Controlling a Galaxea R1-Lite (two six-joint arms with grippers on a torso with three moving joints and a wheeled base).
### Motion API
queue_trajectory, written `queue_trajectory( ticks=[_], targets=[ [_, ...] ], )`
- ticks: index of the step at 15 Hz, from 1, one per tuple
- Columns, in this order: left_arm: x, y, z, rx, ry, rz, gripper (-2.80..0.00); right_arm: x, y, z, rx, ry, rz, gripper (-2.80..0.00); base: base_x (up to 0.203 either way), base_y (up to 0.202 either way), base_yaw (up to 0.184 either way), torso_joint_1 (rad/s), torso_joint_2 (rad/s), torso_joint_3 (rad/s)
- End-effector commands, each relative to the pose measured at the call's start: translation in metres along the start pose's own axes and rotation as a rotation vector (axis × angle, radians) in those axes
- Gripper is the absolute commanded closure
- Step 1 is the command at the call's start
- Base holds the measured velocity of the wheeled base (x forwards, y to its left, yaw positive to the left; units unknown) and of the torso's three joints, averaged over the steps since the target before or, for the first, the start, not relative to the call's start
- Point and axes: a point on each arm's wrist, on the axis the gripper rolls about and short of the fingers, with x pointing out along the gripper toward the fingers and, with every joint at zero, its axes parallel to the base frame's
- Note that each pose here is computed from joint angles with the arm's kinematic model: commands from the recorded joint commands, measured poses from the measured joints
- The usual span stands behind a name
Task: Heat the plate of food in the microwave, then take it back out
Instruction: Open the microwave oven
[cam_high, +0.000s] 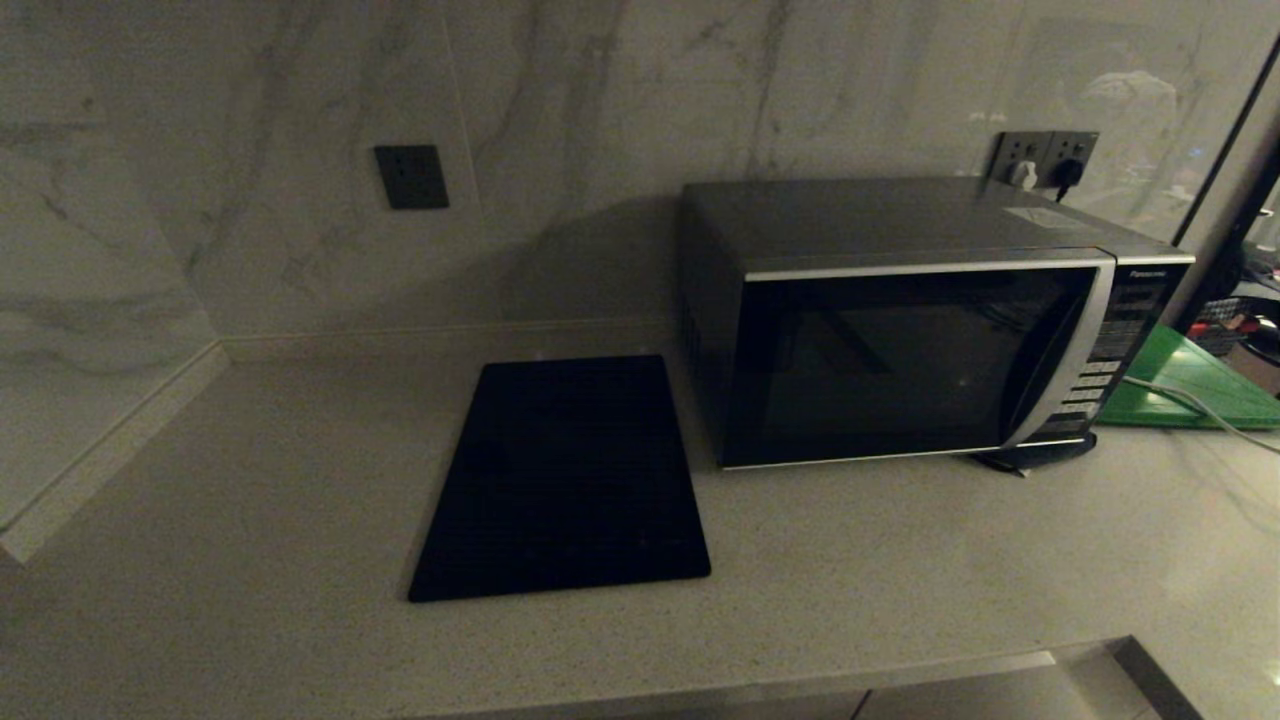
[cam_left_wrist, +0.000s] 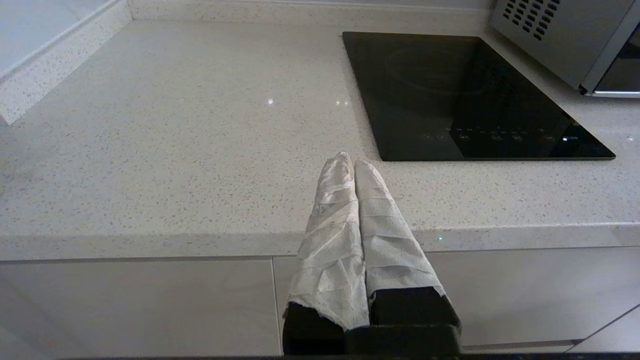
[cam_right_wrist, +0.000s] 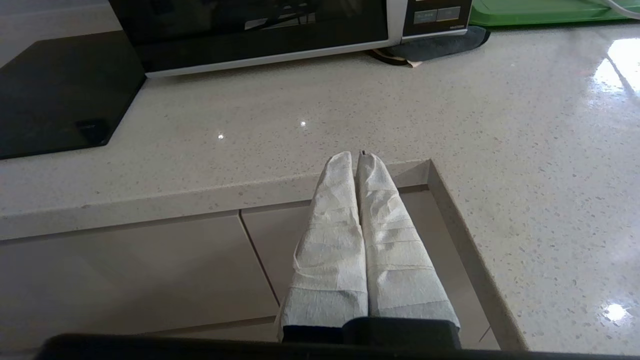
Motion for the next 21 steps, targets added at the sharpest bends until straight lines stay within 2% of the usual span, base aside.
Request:
queue_trajectory(
  ticks=[1, 21],
  targets=[
    [0.0, 0.0, 0.0, -0.001, -0.001, 0.001, 0.0, 0.0003, -0.0001, -0.0008, 0.001, 0.005, 0.0, 0.0, 0.0, 0.0, 0.0, 0.0, 0.0, 0.0],
    [0.0, 0.0, 0.0, -0.001, -0.001, 0.001, 0.0, 0.0002, -0.0001, -0.0004, 0.001, 0.004, 0.0, 0.0, 0.0, 0.0, 0.0, 0.0, 0.0, 0.0]
  ],
)
